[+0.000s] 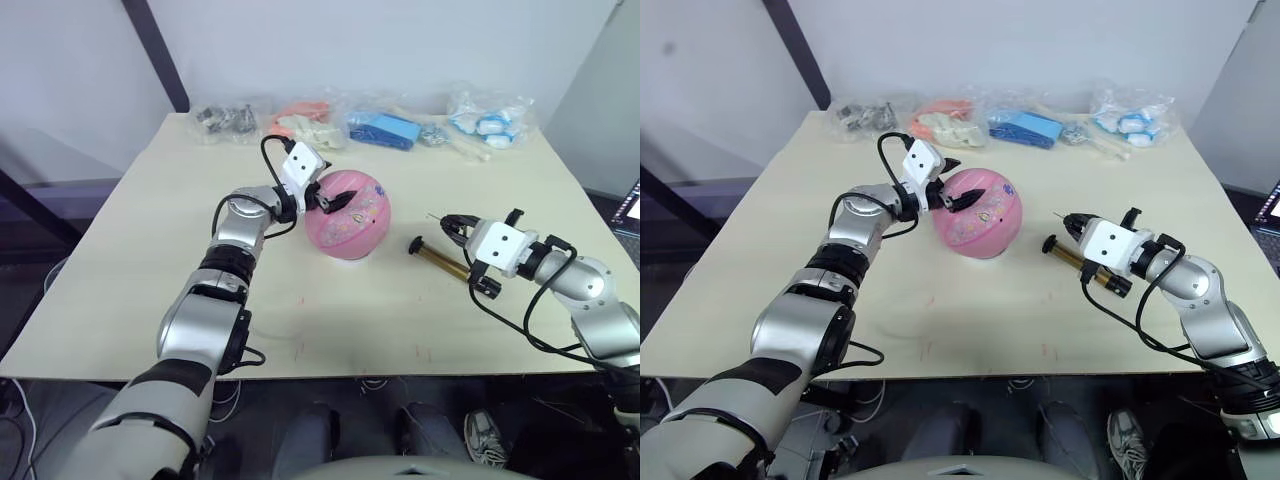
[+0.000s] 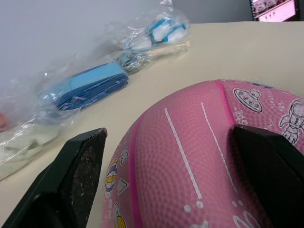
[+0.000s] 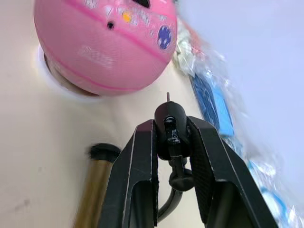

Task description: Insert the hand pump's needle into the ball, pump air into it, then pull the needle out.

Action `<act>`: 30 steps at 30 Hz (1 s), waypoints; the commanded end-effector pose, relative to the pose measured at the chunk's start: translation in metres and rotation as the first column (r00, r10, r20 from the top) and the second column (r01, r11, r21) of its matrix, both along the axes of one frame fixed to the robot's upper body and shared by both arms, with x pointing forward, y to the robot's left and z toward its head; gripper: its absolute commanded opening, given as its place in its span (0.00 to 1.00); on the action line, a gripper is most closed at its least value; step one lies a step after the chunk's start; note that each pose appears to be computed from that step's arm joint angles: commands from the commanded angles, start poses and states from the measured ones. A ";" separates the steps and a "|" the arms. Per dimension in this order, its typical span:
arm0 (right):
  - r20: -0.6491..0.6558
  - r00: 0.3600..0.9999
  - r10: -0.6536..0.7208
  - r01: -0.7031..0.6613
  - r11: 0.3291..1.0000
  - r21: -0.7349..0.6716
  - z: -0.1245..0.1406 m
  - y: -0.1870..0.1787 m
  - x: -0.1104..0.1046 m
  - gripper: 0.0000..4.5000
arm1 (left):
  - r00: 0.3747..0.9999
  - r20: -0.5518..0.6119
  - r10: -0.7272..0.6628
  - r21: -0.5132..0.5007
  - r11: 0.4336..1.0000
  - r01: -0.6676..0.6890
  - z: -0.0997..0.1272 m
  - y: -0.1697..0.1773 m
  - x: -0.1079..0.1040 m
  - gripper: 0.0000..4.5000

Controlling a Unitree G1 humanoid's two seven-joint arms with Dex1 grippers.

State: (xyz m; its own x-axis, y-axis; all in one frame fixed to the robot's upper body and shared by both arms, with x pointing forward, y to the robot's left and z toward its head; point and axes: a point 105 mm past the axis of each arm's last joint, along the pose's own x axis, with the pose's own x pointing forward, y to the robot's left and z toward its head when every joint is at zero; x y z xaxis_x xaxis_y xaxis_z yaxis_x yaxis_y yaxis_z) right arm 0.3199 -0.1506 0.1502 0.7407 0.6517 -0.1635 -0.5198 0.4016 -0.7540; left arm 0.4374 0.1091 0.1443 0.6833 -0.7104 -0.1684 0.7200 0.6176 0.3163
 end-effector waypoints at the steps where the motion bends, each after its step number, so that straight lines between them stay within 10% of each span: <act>1: 0.050 0.998 0.024 -0.025 0.999 0.025 0.013 0.003 -0.003 0.09 | 0.959 -0.254 0.122 0.162 0.983 -0.082 -0.084 0.032 -0.017 1.00; 30: -0.363 0.918 -0.158 0.276 0.913 0.302 -0.058 0.013 0.029 0.09 | 0.996 -0.033 -0.081 -0.169 0.983 0.075 0.004 0.007 -0.010 1.00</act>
State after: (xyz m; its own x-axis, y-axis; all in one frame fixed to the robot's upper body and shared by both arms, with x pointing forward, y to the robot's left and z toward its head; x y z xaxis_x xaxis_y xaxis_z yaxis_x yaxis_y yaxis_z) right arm 0.3456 -0.1346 0.0866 0.8010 0.5509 -0.2344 -0.5980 0.7165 -0.3594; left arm 0.4276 0.1094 0.1622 0.6050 -0.7960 -0.0182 0.7802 0.5881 0.2132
